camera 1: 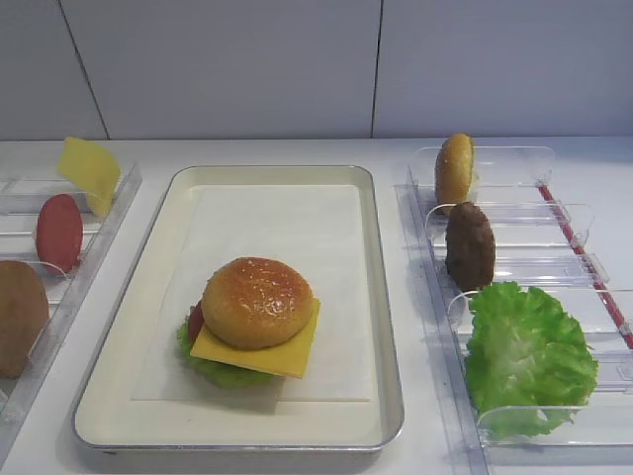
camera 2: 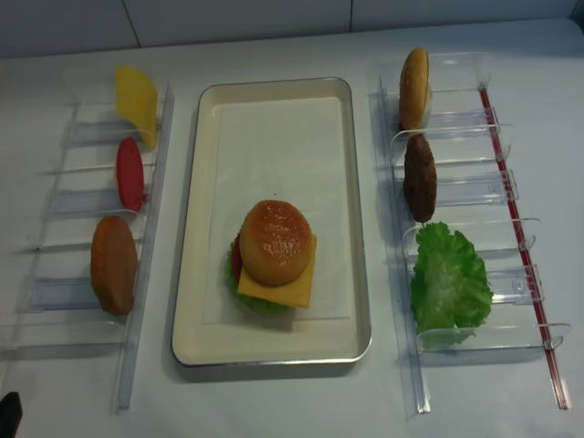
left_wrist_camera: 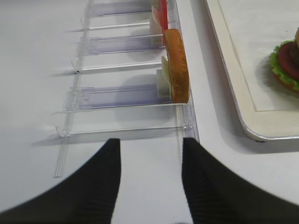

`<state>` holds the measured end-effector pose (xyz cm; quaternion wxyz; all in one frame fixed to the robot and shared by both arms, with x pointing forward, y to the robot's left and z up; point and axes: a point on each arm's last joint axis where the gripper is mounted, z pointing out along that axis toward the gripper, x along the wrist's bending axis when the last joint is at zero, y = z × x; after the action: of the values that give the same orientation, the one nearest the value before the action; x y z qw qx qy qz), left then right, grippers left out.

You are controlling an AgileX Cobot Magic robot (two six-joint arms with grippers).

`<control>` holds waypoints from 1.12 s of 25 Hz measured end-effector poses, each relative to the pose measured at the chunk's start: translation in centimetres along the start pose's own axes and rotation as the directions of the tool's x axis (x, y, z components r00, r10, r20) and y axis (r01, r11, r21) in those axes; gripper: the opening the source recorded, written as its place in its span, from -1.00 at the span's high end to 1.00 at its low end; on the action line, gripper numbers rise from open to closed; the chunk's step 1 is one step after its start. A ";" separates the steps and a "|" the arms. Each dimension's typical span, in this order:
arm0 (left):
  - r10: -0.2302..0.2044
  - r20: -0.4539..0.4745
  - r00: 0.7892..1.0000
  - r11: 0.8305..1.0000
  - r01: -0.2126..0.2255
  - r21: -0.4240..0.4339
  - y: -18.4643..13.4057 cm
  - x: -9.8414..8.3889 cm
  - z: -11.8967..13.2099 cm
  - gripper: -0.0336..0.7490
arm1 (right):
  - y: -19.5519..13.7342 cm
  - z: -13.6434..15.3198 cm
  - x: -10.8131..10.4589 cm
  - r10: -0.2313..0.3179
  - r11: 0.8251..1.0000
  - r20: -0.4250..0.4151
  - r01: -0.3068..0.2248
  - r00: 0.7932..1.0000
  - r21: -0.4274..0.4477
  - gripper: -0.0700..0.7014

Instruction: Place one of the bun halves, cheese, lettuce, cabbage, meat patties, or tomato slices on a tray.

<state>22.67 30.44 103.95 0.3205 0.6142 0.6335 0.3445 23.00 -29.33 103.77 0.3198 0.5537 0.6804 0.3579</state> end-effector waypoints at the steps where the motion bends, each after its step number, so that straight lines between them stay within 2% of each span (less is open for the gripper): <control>1: 0.000 0.000 1.000 1.000 0.000 0.000 0.0 0.0 0.0 0.08 | 0.0 0.0 0.0 0.000 1.000 0.000 0.000 1.000 0.000 0.07; 28: 0.000 0.000 1.000 1.000 0.000 0.000 0.0 0.0 0.0 0.08 | 0.0 0.0 0.0 0.000 1.000 0.000 0.000 1.000 0.000 0.08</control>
<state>22.67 30.44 103.95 0.3205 0.6142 0.6335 0.3445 23.00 -29.33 103.77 0.3198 0.5539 0.6803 0.3579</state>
